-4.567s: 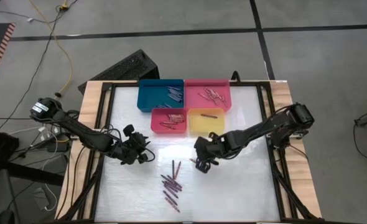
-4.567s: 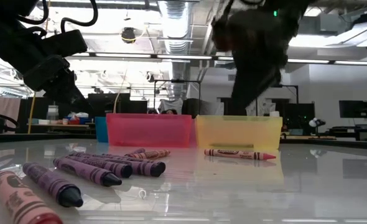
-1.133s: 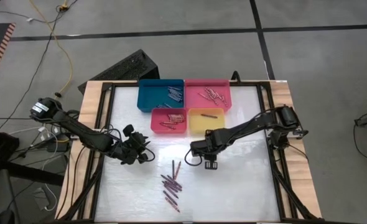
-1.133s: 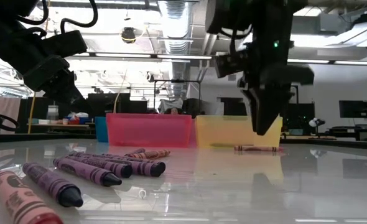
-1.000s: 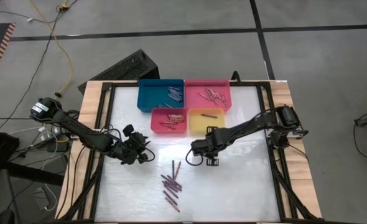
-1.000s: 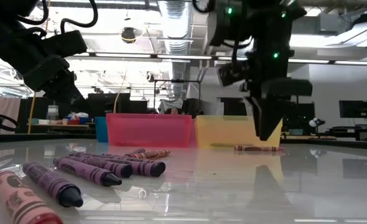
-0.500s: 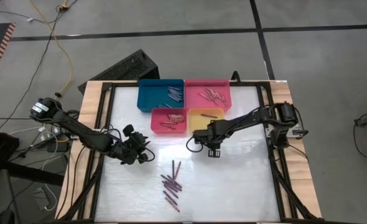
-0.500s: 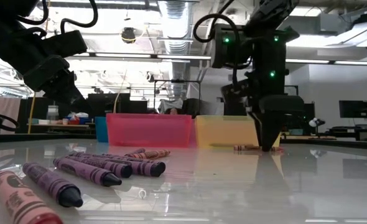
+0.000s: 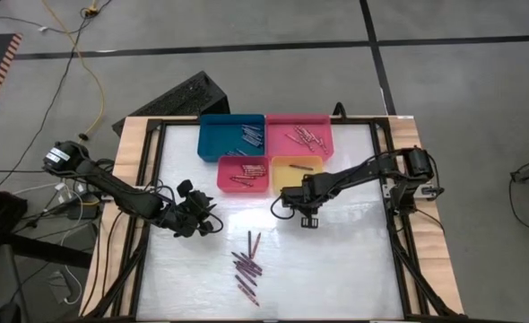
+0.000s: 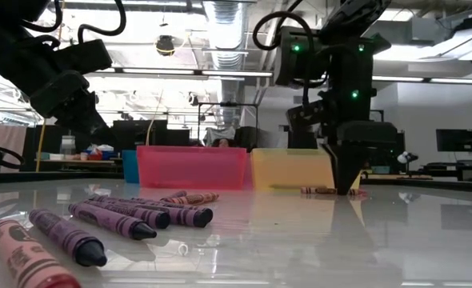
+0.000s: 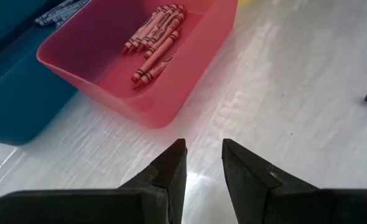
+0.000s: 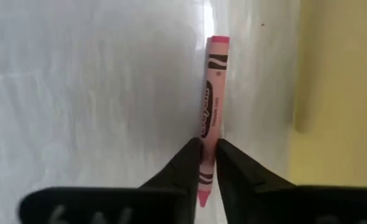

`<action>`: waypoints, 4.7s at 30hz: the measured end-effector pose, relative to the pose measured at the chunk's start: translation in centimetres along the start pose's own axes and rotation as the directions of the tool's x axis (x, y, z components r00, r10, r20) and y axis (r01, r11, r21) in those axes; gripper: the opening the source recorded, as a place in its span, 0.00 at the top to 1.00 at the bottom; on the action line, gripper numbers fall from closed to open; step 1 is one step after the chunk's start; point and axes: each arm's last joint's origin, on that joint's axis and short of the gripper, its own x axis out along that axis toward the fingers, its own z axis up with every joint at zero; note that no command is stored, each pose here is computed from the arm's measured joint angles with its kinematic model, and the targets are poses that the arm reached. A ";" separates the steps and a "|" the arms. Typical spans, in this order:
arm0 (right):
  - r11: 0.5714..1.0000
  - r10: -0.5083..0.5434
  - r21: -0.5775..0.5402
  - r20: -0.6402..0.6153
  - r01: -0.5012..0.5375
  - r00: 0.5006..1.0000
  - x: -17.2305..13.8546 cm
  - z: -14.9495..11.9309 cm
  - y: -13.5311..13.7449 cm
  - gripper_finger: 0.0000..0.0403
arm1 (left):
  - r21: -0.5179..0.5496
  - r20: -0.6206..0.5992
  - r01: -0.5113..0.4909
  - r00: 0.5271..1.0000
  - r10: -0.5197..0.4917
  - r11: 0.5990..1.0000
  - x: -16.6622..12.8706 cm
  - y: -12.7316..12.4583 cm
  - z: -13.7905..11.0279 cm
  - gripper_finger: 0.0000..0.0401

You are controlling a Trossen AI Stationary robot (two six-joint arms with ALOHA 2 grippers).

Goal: Sort crayons
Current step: Put the pink crayon into the pink bin, then put the red crayon into the red bin

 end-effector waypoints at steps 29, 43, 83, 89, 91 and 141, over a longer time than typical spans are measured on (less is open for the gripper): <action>0.986 0.130 -0.132 0.232 -0.101 0.964 -6.4 5.5 1.4 0.98 | -0.016 -0.012 0.017 1.000 -0.018 1.000 0.0 -0.1 0.0 0.77; 0.980 -0.119 -0.103 0.395 0.172 0.911 -12.6 9.0 -6.8 0.98 | -0.016 -0.013 0.018 1.000 -0.019 1.000 0.0 -0.1 -0.1 0.77; 0.889 -0.209 0.434 0.100 0.147 0.973 -1.2 5.7 -24.9 0.97 | -0.010 -0.019 0.027 0.999 -0.027 1.000 0.0 -0.1 -0.1 0.77; 0.893 -0.208 0.426 0.101 0.146 0.973 -1.4 5.7 -24.8 0.88 | -0.010 -0.018 0.027 0.999 -0.027 1.000 0.0 -0.1 -0.1 0.77; 0.892 -0.208 0.427 0.101 0.146 0.973 -1.4 5.7 -24.9 0.84 | -0.010 -0.019 0.027 0.999 -0.027 1.000 0.0 -0.1 -0.1 0.77; 0.593 0.345 -0.805 0.260 0.006 0.902 -6.1 14.4 11.6 0.71 | -0.046 -0.021 0.036 0.999 -0.037 0.998 0.0 -0.1 0.0 0.77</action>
